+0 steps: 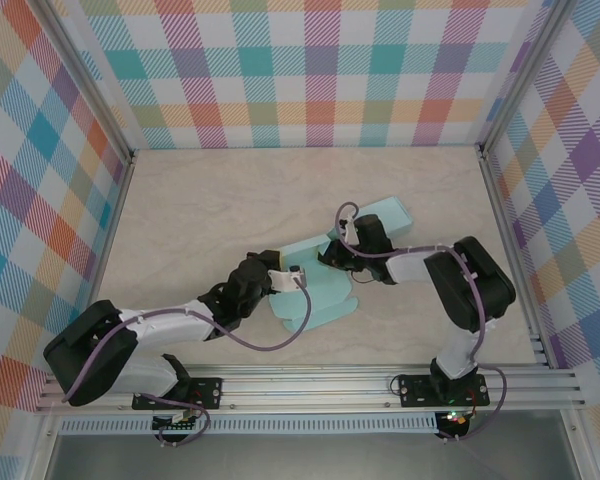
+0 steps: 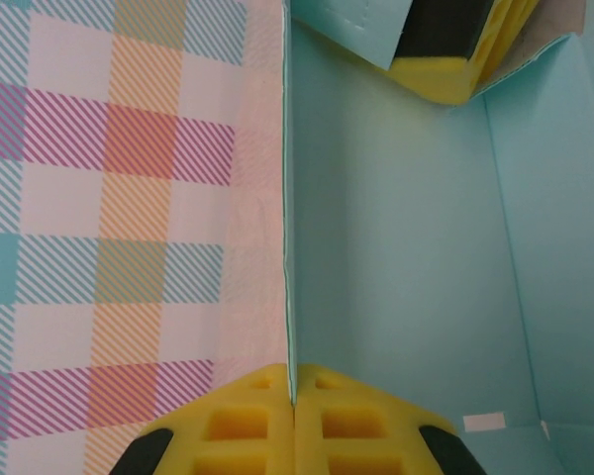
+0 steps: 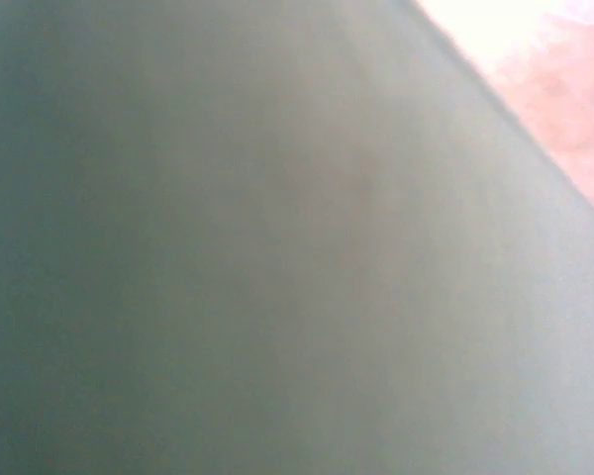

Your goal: Fold the paper box

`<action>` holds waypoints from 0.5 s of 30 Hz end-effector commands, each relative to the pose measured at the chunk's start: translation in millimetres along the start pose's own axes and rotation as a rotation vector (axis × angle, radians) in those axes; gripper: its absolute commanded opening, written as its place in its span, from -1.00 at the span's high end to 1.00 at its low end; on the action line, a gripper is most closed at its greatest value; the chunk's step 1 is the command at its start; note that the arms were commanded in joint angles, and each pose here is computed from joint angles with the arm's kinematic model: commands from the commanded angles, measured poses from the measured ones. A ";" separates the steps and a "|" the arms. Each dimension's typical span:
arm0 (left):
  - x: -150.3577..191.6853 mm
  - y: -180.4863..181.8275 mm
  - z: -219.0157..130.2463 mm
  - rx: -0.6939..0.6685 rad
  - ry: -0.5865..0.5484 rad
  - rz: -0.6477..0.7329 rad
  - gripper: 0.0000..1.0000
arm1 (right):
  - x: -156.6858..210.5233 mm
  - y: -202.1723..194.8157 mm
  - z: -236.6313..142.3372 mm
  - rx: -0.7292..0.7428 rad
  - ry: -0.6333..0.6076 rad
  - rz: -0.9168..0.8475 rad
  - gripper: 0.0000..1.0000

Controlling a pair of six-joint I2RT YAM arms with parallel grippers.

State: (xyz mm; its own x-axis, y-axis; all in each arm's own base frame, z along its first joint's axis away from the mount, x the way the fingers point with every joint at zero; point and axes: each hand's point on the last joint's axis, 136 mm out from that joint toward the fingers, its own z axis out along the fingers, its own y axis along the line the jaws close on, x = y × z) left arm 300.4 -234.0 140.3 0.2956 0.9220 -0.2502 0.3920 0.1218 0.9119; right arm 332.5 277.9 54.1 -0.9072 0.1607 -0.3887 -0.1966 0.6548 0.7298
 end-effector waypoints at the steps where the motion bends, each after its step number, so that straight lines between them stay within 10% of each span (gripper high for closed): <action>1: -7.9 8.4 -1.2 -0.078 0.004 0.076 1.00 | 12.3 -12.3 -17.6 0.098 0.020 -0.029 0.44; 15: -15.3 2.3 -7.5 -0.071 -0.038 0.097 1.00 | -6.7 -11.3 -121.0 0.306 -0.143 -0.130 0.24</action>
State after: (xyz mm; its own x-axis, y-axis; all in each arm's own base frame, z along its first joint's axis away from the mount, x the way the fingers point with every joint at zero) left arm 296.9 -240.4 143.4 0.3277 0.9314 -0.1582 0.3052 0.0541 0.9507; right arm 301.7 204.3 110.8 -0.8341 0.1622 -0.5273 -0.1842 0.8190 0.5434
